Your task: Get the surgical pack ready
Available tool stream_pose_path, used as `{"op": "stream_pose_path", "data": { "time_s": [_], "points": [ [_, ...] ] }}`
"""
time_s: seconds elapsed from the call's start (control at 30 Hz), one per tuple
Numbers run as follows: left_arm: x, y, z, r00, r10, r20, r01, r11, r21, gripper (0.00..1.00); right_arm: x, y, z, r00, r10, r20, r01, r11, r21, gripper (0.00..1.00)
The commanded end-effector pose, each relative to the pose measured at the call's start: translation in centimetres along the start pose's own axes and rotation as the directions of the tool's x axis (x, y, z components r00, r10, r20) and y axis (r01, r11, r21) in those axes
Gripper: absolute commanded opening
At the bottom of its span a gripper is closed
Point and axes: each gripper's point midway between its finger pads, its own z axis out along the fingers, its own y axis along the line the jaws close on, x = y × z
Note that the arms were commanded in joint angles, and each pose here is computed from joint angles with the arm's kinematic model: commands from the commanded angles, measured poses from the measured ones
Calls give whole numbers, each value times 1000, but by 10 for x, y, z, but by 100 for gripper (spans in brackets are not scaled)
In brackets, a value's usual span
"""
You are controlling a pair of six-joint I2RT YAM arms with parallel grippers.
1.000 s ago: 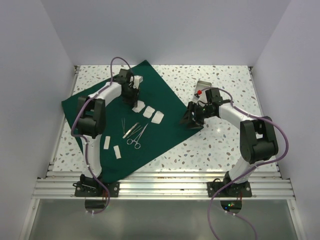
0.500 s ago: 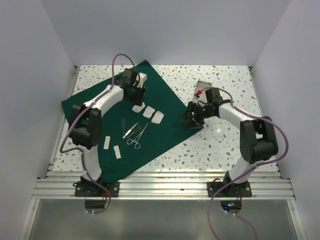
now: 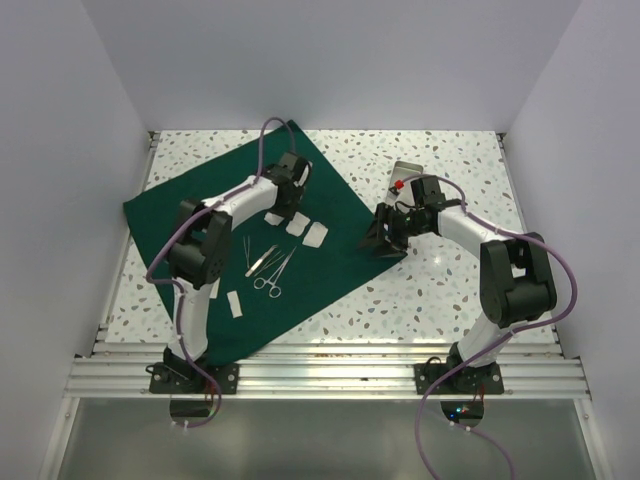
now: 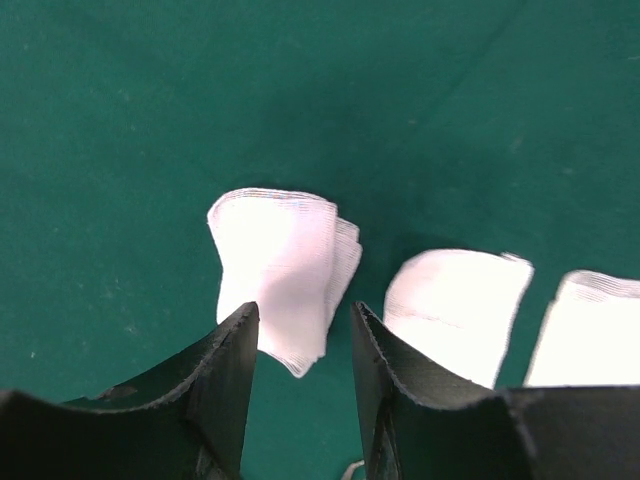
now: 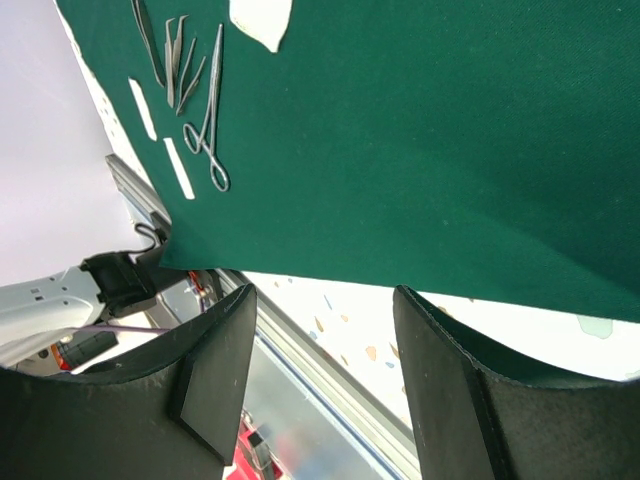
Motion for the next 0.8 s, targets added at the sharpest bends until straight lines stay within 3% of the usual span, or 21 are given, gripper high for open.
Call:
{"op": "stream_pose_path", "data": {
  "time_s": [0.0, 0.77],
  "points": [
    [-17, 8, -3, 999, -9, 39, 12, 998, -66, 45, 0, 14, -8, 999, -40, 19, 41, 998, -37, 61],
    [-8, -6, 16, 1000, 24, 1, -24, 999, -36, 43, -1, 10, -5, 999, -34, 12, 34, 999, -36, 61]
  ]
}}
